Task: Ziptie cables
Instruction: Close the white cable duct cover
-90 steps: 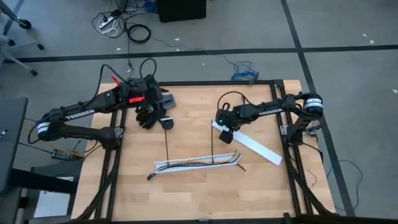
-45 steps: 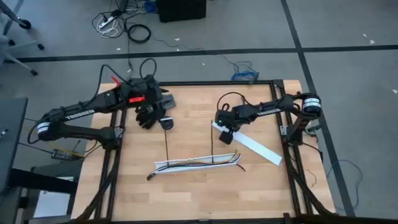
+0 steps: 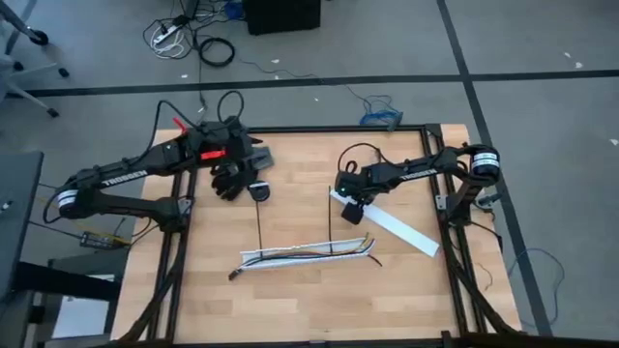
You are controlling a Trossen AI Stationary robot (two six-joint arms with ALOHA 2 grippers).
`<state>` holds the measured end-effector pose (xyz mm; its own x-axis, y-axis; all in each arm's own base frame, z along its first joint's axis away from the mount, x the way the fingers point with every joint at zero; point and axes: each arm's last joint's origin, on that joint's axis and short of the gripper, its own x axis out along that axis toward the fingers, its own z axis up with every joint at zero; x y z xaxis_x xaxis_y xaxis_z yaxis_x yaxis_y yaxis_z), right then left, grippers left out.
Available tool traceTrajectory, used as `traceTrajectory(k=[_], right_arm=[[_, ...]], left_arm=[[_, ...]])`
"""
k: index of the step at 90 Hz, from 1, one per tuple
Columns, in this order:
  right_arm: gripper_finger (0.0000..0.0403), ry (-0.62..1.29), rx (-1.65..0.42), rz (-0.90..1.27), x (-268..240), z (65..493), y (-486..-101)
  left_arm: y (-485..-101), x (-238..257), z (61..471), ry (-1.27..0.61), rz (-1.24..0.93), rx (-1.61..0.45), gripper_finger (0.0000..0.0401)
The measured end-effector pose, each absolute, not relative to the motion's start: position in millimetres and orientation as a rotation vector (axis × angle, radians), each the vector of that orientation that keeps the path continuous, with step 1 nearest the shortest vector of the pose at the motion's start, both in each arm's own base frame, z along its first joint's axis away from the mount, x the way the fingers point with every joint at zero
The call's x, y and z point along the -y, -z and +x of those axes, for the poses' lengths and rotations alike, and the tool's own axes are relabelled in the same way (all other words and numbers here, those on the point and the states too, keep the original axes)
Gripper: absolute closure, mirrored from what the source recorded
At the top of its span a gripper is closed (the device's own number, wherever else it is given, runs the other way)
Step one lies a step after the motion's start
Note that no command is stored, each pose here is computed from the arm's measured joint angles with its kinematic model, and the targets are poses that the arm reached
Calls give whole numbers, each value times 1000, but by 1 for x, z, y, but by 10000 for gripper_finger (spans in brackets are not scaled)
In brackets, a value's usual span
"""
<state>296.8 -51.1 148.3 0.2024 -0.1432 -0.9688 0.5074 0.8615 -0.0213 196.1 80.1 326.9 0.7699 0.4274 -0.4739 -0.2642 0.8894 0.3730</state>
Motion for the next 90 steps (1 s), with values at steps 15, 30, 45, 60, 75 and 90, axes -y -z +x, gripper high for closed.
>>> traceTrajectory(k=[15, 30, 45, 60, 75, 90], right_arm=[[195, 467, -1292, 324, 51, 297, -150], [214, 457, -1293, 314, 51, 297, -150], [222, 444, -1295, 314, 51, 297, -150], [206, 441, -1286, 313, 51, 298, -149], [163, 432, -1282, 294, 48, 299, -149], [120, 422, -1286, 273, 46, 301, -152]], left_arm=[[-327, -80, 196, -381, 295, -581, 203], [-327, -80, 196, -381, 295, -581, 203], [-327, -80, 196, -381, 295, -581, 203], [-327, -80, 196, -381, 295, -581, 203], [-327, -80, 196, -381, 295, -581, 203], [-327, -80, 196, -381, 295, -580, 203]])
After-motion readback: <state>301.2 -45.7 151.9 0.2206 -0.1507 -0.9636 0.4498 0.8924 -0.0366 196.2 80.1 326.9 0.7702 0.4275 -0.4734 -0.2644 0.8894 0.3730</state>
